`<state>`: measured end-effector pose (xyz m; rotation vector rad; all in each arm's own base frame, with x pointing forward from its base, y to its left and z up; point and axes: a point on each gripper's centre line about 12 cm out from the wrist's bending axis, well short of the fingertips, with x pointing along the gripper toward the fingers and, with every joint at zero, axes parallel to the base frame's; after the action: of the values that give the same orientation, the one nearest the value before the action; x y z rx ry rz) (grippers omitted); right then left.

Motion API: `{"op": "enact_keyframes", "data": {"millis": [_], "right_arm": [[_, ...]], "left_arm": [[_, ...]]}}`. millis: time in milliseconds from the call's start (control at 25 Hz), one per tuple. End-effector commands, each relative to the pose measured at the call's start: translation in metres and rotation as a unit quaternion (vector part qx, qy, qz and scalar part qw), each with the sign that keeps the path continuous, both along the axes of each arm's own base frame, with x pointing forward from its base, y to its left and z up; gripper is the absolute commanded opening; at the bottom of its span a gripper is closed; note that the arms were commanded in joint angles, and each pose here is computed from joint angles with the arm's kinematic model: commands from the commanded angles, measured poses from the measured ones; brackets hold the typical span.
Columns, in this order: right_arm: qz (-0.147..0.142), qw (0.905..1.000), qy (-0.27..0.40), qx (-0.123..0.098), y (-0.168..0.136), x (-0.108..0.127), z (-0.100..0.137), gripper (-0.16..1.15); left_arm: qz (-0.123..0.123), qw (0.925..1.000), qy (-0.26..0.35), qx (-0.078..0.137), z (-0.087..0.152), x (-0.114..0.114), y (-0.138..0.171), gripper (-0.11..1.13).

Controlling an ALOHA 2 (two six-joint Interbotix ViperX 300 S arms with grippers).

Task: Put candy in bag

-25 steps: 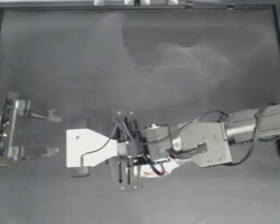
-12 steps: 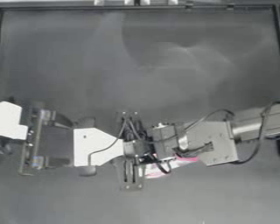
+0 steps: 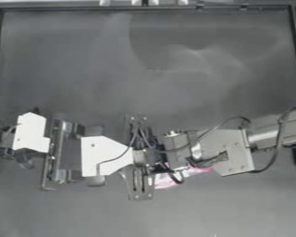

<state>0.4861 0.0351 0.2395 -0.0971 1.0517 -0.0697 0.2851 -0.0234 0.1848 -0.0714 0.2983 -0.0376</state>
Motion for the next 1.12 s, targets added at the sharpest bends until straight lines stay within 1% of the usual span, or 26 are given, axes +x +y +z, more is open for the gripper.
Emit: {"op": "enact_keyframes", "data": {"millis": [40,160,320,480,600,720,880,1120], "right_arm": [[-0.003,0.9993,-0.038,0.000,-0.002,-0.006,0.031,0.26],[-0.007,0.9992,-0.040,-0.005,-0.003,-0.008,0.031,0.26],[-0.009,0.9990,-0.044,-0.005,-0.004,-0.008,0.032,0.26],[-0.009,0.9990,-0.043,-0.005,-0.004,-0.008,0.030,0.26],[-0.011,0.9989,-0.044,-0.003,-0.004,-0.008,0.029,0.26],[-0.010,0.9988,-0.047,-0.002,-0.004,-0.008,0.029,0.26],[-0.010,0.9987,-0.050,-0.002,-0.004,-0.009,0.029,0.26],[-0.011,0.9986,-0.052,-0.002,-0.006,-0.010,0.029,0.26]], "left_arm": [[0.004,0.9995,-0.032,-0.005,0.007,0.009,-0.002,1.00],[0.006,0.9992,-0.038,-0.005,0.005,0.014,-0.003,1.00],[0.006,0.9990,-0.044,-0.004,0.003,0.021,-0.004,1.00],[0.008,0.9987,-0.050,-0.005,0.004,0.023,-0.003,1.00],[0.014,0.9985,-0.053,-0.009,0.005,0.023,-0.002,0.99],[0.017,0.9983,-0.054,-0.010,0.004,0.023,-0.002,0.96],[0.017,0.9985,-0.051,-0.011,0.002,0.024,-0.002,0.89],[0.012,0.9987,-0.048,-0.013,0.001,0.024,-0.006,0.89]]}}
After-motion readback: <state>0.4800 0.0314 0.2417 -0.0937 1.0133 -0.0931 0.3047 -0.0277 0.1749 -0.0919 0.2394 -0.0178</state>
